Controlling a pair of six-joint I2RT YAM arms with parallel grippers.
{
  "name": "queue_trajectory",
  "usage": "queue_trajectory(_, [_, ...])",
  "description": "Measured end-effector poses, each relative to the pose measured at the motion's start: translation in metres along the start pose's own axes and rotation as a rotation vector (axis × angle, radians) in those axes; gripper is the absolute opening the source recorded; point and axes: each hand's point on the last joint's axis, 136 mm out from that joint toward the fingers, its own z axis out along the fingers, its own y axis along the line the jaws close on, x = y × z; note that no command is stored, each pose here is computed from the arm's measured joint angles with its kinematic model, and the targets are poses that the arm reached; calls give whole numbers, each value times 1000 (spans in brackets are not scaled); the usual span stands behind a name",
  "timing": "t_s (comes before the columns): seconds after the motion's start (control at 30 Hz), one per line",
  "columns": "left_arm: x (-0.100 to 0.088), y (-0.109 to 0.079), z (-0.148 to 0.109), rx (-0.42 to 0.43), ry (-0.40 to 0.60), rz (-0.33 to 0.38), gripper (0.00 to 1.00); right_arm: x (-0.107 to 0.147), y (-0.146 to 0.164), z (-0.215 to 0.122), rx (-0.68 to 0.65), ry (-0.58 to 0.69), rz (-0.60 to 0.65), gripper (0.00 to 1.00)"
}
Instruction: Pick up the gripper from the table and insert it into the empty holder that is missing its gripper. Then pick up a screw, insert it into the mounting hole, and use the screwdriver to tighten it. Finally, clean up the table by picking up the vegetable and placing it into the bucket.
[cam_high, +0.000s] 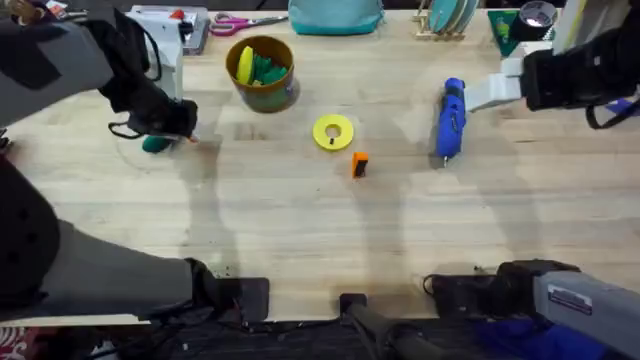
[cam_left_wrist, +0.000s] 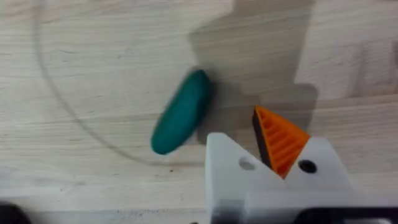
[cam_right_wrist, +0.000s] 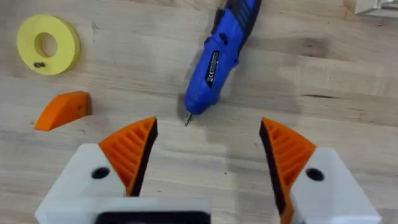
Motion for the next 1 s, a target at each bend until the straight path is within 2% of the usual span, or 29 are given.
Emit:
queue_trajectory(0.2, [-16,6,-26,-16,-42,0,4,0,0,0,0,0,0,997])
queue_trajectory(0.43, [-29,10,-90,-72,-192,-2,4,0,0,0,0,0,0,997])
queue_trajectory(0.83, [-10,3,-182,-151,-419,-22,4,0,0,0,0,0,0,997])
queue_trajectory(1.0, [-3,0,-207,-176,-495,-31,4,0,0,0,0,0,0,996])
